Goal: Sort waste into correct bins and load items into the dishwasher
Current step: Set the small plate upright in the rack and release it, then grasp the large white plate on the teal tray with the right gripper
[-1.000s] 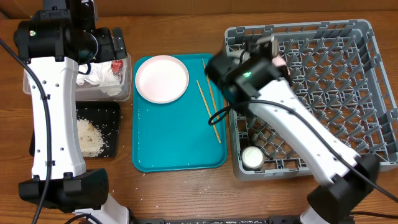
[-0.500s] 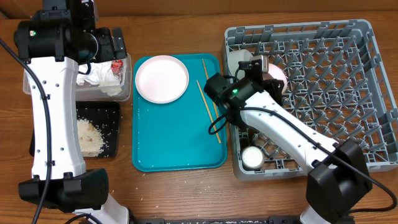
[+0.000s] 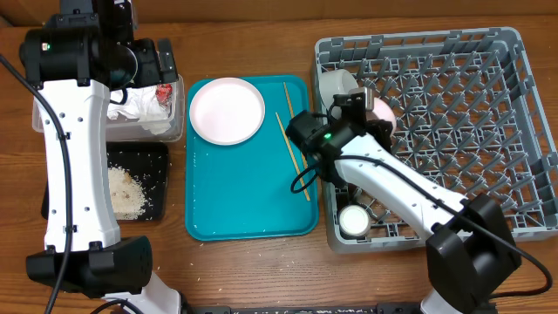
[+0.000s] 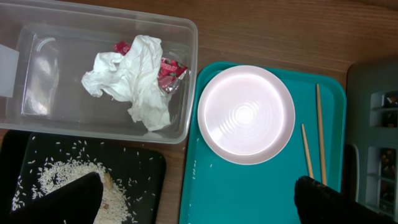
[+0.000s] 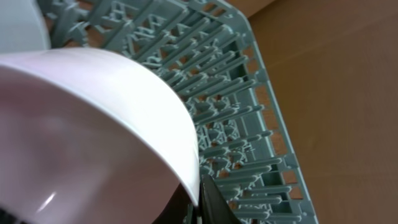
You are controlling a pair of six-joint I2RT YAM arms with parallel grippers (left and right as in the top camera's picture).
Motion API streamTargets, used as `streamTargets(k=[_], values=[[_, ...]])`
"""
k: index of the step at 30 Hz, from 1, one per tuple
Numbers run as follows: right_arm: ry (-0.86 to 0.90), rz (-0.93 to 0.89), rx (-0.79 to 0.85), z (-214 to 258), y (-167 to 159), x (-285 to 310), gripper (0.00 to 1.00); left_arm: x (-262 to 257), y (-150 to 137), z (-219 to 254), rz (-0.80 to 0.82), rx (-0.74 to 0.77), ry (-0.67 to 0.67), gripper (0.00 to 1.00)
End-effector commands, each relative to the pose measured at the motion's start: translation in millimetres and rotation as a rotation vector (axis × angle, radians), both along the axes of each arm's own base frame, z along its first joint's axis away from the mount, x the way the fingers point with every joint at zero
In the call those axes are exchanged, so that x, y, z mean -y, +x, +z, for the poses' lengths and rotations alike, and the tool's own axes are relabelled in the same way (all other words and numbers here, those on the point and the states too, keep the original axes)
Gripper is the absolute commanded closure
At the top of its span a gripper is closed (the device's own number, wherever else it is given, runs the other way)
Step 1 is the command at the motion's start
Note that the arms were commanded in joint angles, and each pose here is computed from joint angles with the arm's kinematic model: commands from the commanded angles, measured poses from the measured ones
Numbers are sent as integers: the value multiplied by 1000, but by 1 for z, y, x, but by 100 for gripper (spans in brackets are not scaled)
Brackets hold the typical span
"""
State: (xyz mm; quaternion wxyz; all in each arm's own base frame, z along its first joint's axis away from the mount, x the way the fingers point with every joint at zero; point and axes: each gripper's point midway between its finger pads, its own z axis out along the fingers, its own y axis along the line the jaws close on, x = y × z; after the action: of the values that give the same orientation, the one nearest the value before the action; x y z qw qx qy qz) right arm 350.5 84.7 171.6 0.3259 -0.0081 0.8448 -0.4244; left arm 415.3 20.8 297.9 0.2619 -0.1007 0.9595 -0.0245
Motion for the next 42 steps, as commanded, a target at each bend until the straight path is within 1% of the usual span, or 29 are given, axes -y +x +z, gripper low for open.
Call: streamTargets(k=[1,2,3,6,7,10,12,14,18,19,21,23,28,30,32,35,38,39,42], values=[[79,38,-60,-12,-13,-20,96,0,2,2,7,6,3,0],[91,49,-76,-14,-16,-25,96,0,2,2,7,6,3,0],[110,61,-91,-16,-18,-31,89,-1,2,2,7,6,3,0],[182,96,-135,-21,-26,-52,64,0,2,2,7,6,3,0],[208,107,-150,-22,-28,-59,58,0,2,2,7,6,3,0],[307,137,-199,-19,-36,-83,31,-1,2,2,7,6,3,0],[369,160,-231,-11,-36,-96,19,0,2,2,7,6,3,0],[410,184,-246,-1,-35,-105,11,0,2,2,7,6,3,0],[525,274,-259,25,-27,-133,2,0,2,2,7,6,3,0],[563,299,-261,29,-25,-142,0,-1,2,2,7,6,3,0],[642,366,-259,38,-20,-163,0,-1,2,2,7,6,3,0],[730,416,-209,44,-8,-184,0,0,2,2,7,6,3,0],[897,475,-33,44,40,-218,0,0,2,2,7,6,3,0],[964,494,-13,35,57,-229,7,-1,2,2,7,6,3,0],[1025,506,-25,21,69,-239,14,0,2,2,7,6,3,0],[1120,512,-67,-1,84,-251,17,0,2,2,7,6,3,0],[1202,518,-133,-23,91,-260,21,0,2,2,7,6,3,0],[1220,513,-155,-30,93,-261,25,0,2,2,7,6,3,0],[1240,502,-207,-49,96,-264,28,0,2,2,7,6,3,0]])
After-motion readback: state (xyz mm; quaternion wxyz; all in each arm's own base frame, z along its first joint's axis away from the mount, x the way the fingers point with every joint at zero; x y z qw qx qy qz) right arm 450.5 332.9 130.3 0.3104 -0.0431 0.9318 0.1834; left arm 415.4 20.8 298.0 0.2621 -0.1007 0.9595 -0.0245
